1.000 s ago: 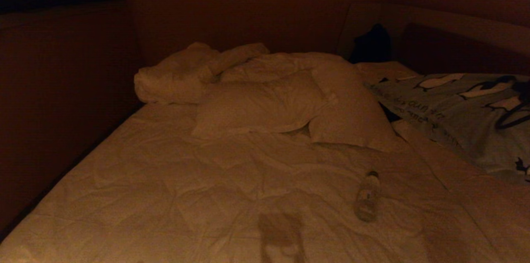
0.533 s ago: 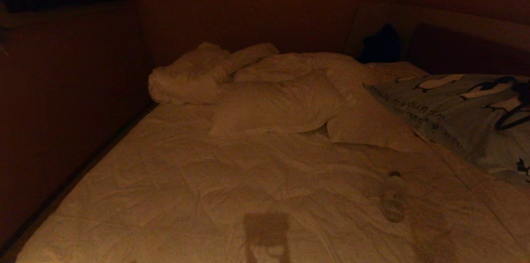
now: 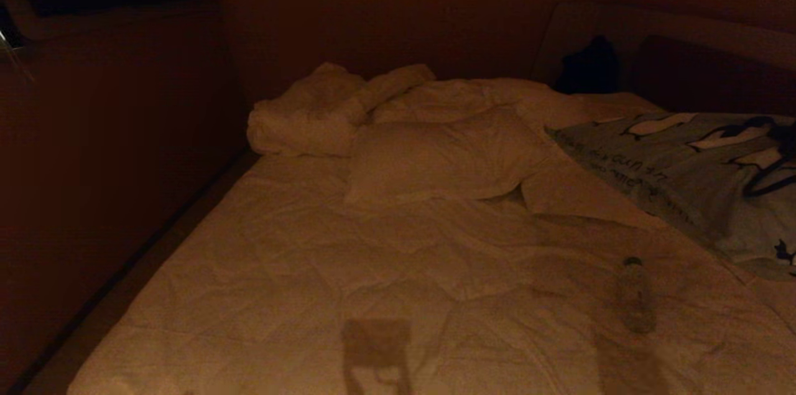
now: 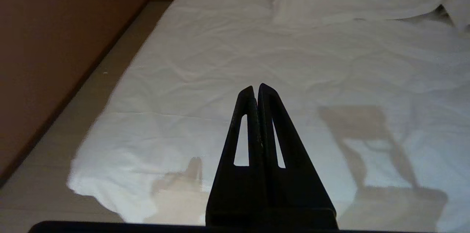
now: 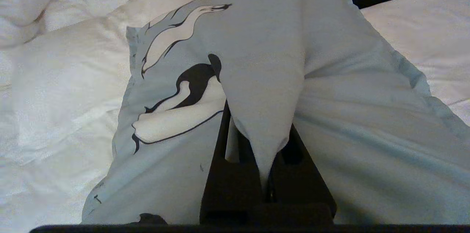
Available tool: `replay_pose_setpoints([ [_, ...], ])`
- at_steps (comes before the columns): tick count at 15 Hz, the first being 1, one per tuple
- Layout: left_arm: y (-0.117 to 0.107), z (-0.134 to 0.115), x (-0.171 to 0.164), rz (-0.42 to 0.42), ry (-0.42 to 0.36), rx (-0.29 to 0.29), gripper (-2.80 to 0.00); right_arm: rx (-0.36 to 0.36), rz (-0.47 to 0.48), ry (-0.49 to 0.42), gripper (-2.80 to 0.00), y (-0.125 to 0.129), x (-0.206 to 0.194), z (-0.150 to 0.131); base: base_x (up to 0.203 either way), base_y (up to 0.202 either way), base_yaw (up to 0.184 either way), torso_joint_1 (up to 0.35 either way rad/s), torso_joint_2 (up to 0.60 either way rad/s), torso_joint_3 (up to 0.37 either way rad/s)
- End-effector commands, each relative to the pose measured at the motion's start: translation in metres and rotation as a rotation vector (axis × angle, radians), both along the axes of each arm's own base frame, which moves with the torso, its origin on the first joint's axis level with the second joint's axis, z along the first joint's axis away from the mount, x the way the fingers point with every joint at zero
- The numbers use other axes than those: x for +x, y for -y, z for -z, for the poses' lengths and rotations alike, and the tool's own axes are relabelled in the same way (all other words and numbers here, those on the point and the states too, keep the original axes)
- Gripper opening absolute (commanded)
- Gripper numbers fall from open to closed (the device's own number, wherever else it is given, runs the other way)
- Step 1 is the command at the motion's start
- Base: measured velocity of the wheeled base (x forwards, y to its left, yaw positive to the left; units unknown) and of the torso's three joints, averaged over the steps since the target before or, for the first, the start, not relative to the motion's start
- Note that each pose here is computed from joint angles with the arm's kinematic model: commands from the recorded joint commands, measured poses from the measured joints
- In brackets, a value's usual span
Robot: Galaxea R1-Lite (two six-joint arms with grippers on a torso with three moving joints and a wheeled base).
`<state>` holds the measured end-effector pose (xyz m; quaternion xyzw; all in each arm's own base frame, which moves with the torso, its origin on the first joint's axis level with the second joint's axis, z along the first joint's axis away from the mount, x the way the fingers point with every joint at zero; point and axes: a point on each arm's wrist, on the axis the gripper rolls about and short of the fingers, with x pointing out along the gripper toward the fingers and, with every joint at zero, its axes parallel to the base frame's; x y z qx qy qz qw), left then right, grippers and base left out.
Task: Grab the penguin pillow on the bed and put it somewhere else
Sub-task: Move to the foot of the bed
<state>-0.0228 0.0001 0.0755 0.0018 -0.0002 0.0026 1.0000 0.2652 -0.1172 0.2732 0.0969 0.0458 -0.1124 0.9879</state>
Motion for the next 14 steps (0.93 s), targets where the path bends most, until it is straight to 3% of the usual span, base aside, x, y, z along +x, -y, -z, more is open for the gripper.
replay_pose_setpoints([
  [1, 0.0000, 0.0000, 0.0000, 0.000, 0.000, -0.001, -2.80, 0.000, -0.001, 0.003, -2.80, -0.0002, -0.0002, -0.0004, 0.000, 0.193, -0.001, 0.002, 0.00, 0.002],
  [14, 0.0000, 0.0000, 0.0000, 0.000, 0.000, -0.001, -2.80, -0.001, -0.006, 0.000, -2.80, -0.0011, 0.0011, 0.0004, 0.000, 0.195, 0.000, 0.002, 0.00, 0.002],
])
